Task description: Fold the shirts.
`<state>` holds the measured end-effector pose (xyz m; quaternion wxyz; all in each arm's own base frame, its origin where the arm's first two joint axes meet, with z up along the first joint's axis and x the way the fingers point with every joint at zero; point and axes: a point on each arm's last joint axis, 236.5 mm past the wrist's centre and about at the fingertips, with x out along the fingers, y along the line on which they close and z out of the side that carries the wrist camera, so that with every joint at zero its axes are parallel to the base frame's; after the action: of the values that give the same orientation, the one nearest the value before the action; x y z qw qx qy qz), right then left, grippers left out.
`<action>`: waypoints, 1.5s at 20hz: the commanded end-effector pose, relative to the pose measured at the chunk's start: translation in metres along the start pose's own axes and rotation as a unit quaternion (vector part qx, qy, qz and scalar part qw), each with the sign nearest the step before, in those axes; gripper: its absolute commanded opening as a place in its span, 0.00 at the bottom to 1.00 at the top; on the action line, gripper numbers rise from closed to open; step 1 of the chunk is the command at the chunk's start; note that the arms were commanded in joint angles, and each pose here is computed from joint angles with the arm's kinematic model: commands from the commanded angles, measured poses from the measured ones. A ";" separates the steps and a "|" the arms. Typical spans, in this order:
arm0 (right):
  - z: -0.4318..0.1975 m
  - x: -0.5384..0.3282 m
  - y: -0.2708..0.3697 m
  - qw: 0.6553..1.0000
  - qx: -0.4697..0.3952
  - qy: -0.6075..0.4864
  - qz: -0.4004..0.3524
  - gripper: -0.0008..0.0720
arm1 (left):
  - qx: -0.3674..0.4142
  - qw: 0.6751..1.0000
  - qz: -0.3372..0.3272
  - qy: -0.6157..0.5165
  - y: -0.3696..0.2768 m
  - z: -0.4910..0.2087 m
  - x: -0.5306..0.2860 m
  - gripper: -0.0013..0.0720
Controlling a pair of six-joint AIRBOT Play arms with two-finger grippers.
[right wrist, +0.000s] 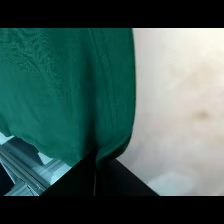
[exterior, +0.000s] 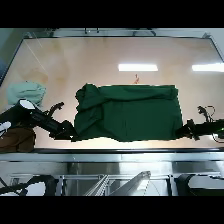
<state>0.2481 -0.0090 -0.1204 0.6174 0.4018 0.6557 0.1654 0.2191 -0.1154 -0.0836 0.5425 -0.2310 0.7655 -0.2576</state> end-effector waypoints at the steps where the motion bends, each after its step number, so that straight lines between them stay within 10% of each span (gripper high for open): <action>1: 0.001 0.001 0.002 1.000 0.000 -0.001 0.003 0.03 | 0.043 0.997 0.056 0.027 0.005 -0.006 0.016 0.71; 4: 0.004 0.001 0.007 1.000 0.002 -0.008 0.013 0.03 | 0.064 0.993 0.097 0.028 0.015 -0.002 0.021 0.69; 6: 0.004 0.001 0.009 1.000 0.003 -0.008 0.018 0.03 | 0.076 0.991 0.110 0.028 0.014 0.001 0.019 0.50; 12: 0.003 0.001 0.010 1.000 0.003 -0.005 0.020 0.03 | 0.097 0.989 0.103 0.045 -0.018 0.007 -0.045 0.51; 14: 0.003 0.001 0.009 1.000 0.003 -0.006 0.019 0.03 | 0.093 0.987 0.131 0.008 -0.005 0.017 -0.066 0.62; 16: 0.005 0.001 0.008 1.000 0.003 -0.010 0.017 0.03 | 0.088 0.985 0.147 -0.030 0.008 0.033 -0.071 0.99; 30: 0.005 0.001 0.010 1.000 0.004 -0.010 0.020 0.03 | 0.184 0.964 0.157 0.107 0.012 -0.001 0.032 0.97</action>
<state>0.2556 -0.0038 -0.1155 0.6186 0.4182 0.6428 0.1708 0.2086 -0.1197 -0.1108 0.5181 -0.0080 0.7949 -0.3158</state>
